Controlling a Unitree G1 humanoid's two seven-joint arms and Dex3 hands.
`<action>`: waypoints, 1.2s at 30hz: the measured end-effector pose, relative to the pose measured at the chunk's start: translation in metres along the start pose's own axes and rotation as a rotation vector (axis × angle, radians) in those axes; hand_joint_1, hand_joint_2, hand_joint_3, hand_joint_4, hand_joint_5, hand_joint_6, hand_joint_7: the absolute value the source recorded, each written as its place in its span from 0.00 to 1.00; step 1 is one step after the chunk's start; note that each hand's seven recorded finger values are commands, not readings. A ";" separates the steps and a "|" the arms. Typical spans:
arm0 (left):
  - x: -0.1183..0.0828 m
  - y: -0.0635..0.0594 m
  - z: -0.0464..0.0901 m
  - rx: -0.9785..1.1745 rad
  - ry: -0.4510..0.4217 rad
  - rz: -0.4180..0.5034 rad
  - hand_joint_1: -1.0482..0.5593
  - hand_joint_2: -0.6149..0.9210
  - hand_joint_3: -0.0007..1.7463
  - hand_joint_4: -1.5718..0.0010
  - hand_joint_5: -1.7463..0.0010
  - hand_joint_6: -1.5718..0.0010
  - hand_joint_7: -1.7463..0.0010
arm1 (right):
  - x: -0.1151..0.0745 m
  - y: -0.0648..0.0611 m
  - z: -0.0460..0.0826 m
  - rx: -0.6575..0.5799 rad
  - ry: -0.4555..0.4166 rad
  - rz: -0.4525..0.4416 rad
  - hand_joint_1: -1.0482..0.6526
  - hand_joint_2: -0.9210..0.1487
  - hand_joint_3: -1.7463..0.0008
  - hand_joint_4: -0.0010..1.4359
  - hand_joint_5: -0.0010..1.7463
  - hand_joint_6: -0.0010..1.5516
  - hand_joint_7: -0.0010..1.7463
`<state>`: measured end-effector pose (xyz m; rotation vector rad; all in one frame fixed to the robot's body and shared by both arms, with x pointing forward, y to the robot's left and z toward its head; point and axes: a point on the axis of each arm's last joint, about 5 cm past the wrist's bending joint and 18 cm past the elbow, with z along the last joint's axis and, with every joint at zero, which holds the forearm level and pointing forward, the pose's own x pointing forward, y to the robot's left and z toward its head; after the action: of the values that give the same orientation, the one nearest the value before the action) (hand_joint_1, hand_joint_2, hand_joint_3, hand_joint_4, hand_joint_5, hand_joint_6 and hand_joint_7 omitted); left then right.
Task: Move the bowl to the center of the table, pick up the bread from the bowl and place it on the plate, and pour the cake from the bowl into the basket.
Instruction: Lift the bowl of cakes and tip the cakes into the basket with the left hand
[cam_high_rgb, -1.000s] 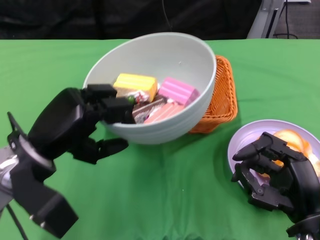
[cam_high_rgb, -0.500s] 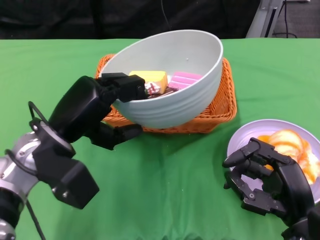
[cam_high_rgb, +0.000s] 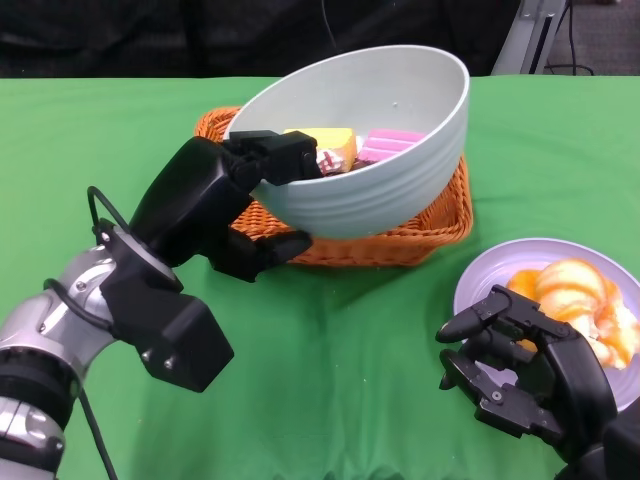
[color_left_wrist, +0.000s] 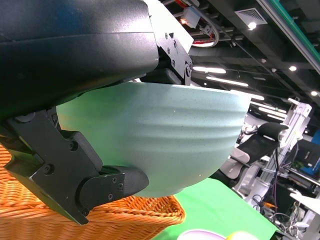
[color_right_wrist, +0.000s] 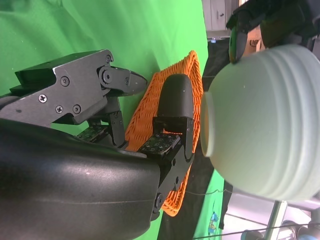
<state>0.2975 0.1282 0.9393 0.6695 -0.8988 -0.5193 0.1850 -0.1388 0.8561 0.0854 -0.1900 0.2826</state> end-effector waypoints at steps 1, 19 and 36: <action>0.001 -0.001 0.000 -0.003 0.003 0.000 0.59 0.81 0.59 0.60 0.00 0.61 0.10 | 0.000 0.000 -0.001 0.001 0.002 0.002 0.60 0.11 0.72 0.45 0.85 0.39 0.71; 0.012 0.005 -0.007 -0.325 0.132 -0.014 0.64 0.81 0.62 0.61 0.00 0.59 0.09 | -0.001 0.006 -0.012 0.028 0.007 0.033 0.63 0.20 0.57 0.48 0.82 0.42 0.68; 0.020 0.010 -0.013 -0.607 0.164 -0.067 0.64 0.86 0.53 0.56 0.00 0.55 0.13 | 0.002 0.008 -0.018 0.042 -0.023 0.060 0.61 0.24 0.56 0.45 0.86 0.41 0.70</action>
<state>0.3204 0.1255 0.9515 0.1841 -0.5217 -0.7437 0.1882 -0.1287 0.8392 0.1250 -0.2093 0.3456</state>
